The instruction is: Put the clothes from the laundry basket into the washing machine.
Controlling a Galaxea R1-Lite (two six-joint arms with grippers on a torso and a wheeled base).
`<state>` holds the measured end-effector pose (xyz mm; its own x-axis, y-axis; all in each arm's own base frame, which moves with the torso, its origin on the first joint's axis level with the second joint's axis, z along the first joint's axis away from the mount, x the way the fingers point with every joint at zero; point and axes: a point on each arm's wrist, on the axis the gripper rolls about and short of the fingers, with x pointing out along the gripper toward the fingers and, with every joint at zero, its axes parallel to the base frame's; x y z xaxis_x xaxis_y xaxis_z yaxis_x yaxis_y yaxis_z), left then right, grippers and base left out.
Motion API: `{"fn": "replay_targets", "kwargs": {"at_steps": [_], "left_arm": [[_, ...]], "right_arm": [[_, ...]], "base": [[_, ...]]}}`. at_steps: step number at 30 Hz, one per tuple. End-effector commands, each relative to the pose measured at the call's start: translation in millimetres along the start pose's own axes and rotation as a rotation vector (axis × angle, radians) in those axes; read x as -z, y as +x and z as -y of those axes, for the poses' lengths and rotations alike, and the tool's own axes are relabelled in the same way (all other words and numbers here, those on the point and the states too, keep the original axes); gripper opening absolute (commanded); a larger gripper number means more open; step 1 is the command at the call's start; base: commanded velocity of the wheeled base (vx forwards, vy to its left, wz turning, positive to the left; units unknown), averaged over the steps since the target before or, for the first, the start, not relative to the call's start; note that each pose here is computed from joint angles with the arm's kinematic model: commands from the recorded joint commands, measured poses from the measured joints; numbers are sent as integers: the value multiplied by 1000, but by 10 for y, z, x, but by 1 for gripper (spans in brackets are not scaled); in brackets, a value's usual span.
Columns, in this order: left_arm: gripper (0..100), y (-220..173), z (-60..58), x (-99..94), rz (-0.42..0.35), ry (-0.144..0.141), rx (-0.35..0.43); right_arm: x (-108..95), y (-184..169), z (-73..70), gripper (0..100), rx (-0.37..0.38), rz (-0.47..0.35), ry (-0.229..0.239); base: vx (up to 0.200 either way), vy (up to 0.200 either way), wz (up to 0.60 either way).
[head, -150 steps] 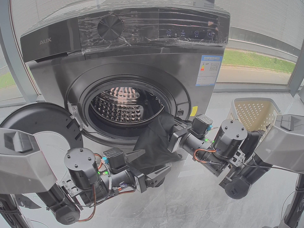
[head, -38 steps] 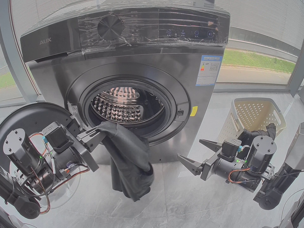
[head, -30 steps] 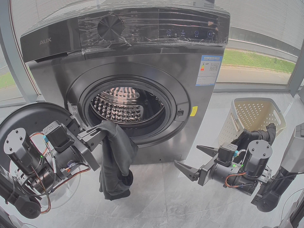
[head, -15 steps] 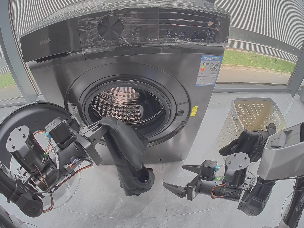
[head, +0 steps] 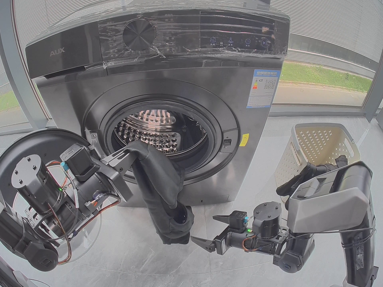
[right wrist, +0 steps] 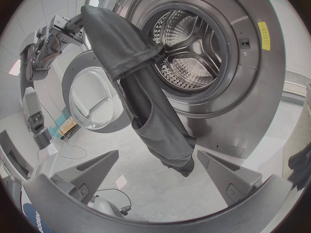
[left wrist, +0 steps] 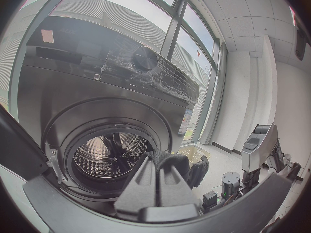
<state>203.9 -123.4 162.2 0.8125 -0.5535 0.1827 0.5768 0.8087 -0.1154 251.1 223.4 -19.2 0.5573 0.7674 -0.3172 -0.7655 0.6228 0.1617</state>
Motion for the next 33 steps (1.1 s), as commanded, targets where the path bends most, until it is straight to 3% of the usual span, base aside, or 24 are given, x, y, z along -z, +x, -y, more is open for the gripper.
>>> {"fn": "replay_targets", "kwargs": {"at_steps": [1, 17, 18, 25, 33], "left_arm": [[0, 30, 23, 32, -7, -3, -5], [0, 37, 21, 48, -13, -5, -7], [0, 37, 21, 48, -13, -5, -7], [0, 38, 9, 50, -14, -4, -12], [0, 36, -10, 55, -16, -8, -18]], "right_arm": [[120, 213, 13, 100, -10, -1, -5], [176, 806, -6, 100, -41, 118, -34], [179, 809, -5, 0, -41, 118, -34], [122, 828, -4, 0, 2, 144, -18], [-190, 645, -46, 0, 0, 198, -23]], "base": [[0, 0, 0], [0, 0, 0], [0, 0, 0], [0, 0, 0], [0, 0, 0]]}}
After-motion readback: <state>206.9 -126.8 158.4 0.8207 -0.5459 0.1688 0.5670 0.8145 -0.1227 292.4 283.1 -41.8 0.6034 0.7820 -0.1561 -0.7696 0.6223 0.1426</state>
